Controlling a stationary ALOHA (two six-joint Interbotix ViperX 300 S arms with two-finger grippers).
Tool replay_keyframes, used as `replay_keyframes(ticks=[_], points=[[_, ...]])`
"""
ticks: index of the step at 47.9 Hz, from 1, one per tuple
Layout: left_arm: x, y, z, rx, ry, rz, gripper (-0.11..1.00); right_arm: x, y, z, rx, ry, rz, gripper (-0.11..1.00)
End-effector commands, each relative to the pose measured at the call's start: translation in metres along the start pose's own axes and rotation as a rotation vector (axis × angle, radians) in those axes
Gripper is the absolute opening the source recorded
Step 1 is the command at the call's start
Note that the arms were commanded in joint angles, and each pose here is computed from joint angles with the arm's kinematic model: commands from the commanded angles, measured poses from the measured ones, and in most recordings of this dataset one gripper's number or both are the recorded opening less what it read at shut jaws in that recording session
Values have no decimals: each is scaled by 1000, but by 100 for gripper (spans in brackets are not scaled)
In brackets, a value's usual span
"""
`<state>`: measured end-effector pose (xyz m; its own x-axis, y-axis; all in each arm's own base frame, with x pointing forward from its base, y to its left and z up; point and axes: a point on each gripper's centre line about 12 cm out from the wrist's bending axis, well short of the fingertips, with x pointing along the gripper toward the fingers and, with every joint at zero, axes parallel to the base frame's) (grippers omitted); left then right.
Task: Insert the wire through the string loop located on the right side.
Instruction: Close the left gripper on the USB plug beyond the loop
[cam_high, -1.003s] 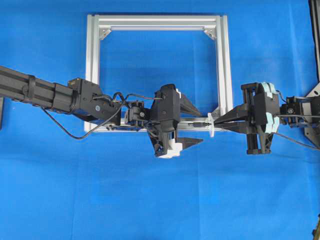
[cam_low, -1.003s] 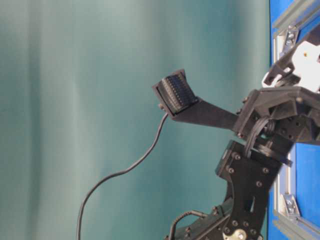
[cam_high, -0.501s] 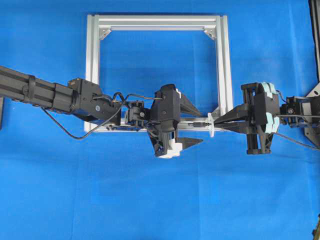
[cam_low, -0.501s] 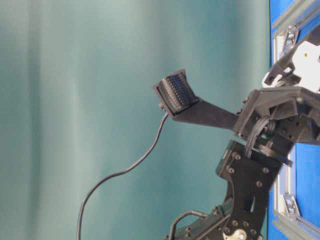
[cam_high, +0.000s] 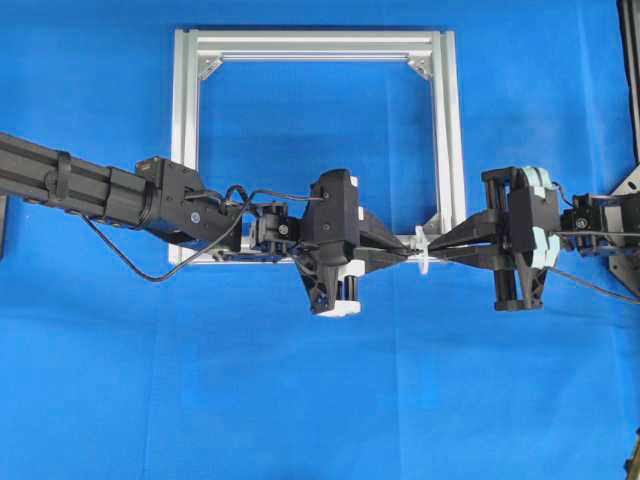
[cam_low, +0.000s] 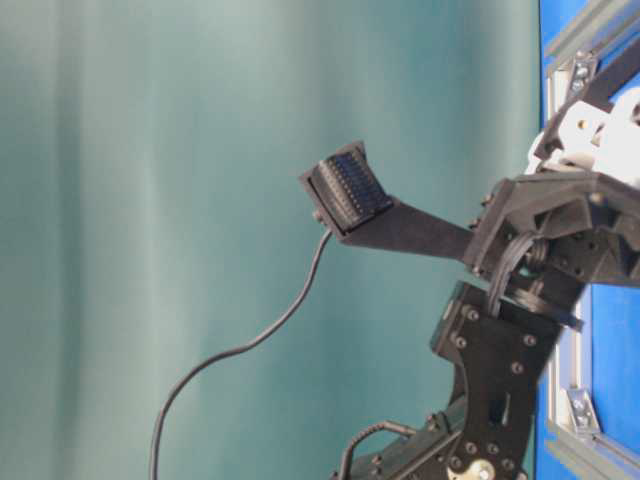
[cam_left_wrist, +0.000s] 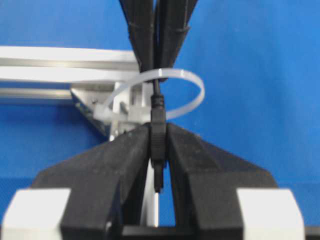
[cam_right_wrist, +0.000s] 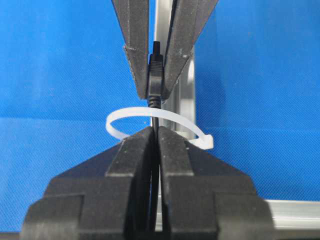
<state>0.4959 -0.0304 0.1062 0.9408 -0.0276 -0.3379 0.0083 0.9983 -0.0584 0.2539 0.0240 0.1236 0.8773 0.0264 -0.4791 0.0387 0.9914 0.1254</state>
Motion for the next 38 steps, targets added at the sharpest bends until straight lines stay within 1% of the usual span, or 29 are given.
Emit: replay_keyframes(ticks=[1, 20, 24, 26, 28, 31, 32, 38], points=[[-2, -5, 19, 5, -52, -10, 8, 2, 1, 8, 4, -27, 2, -4], [-3, -5, 16, 3, -42, -10, 8, 2, 1, 7, 7, -24, 1, -4], [-4, -5, 16, 1, -42, -10, 8, 2, 1, 7, 11, -21, 0, 2], [-4, -6, 16, 3, -42, -12, 8, 2, 1, 7, 14, -20, -1, 8], [-4, -6, 16, 3, -42, -12, 8, 2, 0, 6, 18, -12, -3, 16], [-4, -6, 16, 1, -42, -12, 8, 2, 0, 5, 32, -6, -9, 32], [-4, -6, 15, 3, -41, -12, 8, 2, -1, 5, 36, -3, -12, 40], [-4, -6, 16, 2, -42, -13, 8, 1, -1, 3, 41, 9, -16, 79]])
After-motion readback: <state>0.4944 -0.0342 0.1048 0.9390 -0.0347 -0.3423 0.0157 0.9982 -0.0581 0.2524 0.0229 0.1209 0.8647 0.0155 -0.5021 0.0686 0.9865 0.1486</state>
